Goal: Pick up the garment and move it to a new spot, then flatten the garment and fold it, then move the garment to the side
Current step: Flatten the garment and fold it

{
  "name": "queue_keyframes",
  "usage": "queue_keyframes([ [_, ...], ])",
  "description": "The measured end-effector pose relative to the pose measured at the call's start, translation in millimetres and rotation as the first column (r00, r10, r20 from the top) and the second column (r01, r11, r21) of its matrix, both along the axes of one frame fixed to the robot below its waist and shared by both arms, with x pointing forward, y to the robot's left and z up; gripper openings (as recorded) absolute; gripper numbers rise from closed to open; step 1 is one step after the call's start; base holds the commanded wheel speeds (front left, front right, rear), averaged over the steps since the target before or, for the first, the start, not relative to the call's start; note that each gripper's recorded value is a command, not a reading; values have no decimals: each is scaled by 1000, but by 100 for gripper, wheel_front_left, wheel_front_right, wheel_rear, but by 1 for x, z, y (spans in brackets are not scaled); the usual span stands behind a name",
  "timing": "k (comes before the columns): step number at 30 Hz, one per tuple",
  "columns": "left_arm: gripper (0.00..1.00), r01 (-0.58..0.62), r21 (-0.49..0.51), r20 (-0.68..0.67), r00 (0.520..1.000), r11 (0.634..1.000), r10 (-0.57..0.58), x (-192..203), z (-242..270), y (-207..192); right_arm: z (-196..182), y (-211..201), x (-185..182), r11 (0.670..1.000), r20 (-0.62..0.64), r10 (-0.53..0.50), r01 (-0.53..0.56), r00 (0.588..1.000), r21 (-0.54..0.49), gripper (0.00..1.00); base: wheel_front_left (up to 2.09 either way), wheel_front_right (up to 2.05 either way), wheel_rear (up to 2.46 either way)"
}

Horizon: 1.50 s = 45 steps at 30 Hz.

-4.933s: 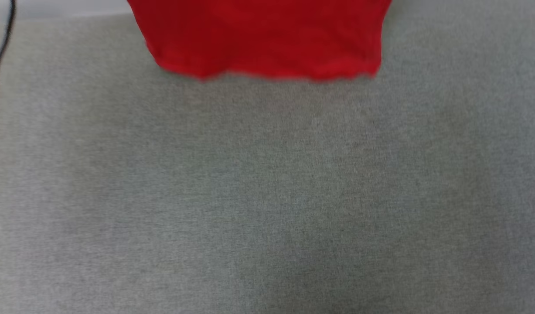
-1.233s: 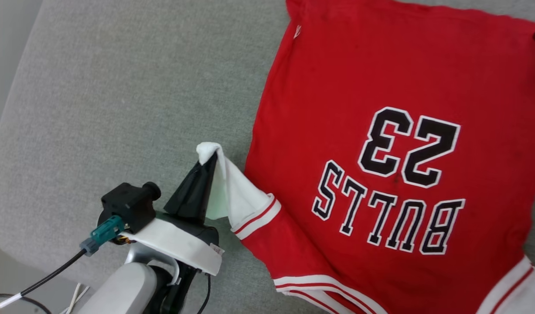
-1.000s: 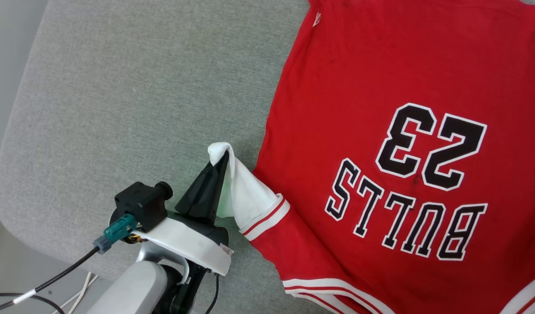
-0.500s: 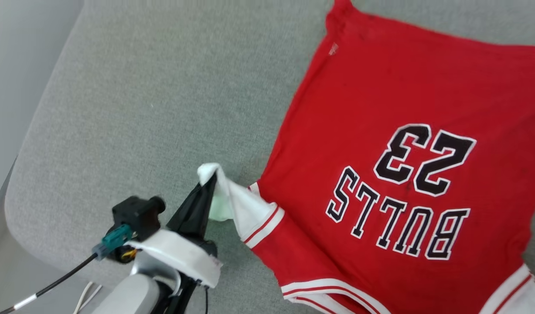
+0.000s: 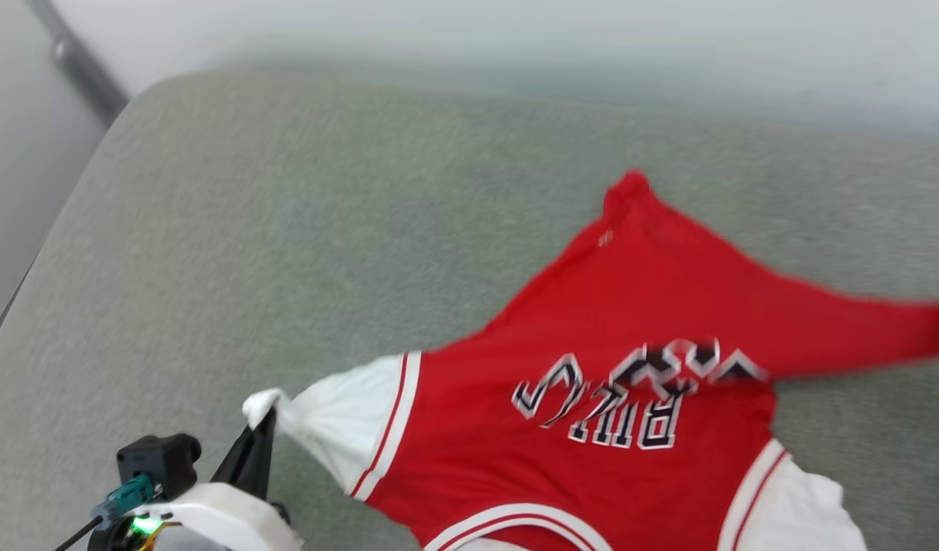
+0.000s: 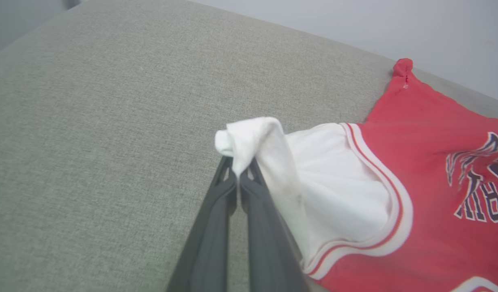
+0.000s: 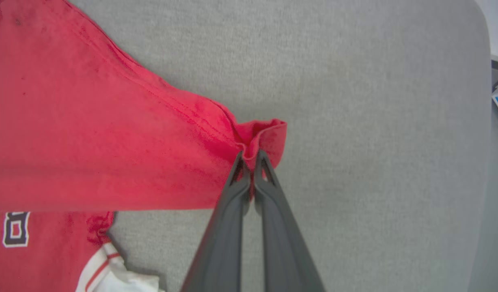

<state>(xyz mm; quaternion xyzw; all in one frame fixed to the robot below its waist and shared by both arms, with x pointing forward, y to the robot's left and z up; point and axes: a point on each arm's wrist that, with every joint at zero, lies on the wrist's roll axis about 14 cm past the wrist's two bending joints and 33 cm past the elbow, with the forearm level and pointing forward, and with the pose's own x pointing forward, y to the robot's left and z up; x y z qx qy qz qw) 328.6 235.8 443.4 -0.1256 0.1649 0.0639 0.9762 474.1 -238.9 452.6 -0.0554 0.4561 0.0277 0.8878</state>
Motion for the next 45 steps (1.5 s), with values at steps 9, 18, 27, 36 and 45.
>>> queue_keyframes([
  [9,0,84,-31,-4,996,996,-84,-3,9,-25,-62,-33,-178,982,-231,-150,171,961,74,0,0,0,0],
  [18,0,145,-21,12,989,989,-145,1,19,-43,-89,-22,-259,927,-264,-282,333,922,172,100,0,0,0],
  [27,0,166,-10,12,986,986,-166,7,21,-48,-17,-44,-154,938,334,-329,266,883,222,100,0,0,0],
  [36,0,206,23,111,972,978,-208,41,45,-55,-4,-10,-73,964,407,-194,96,893,248,100,0,0,0],
  [45,0,205,28,116,971,978,-207,58,39,-53,-37,41,-37,974,76,45,-61,996,218,100,0,0,0],
])
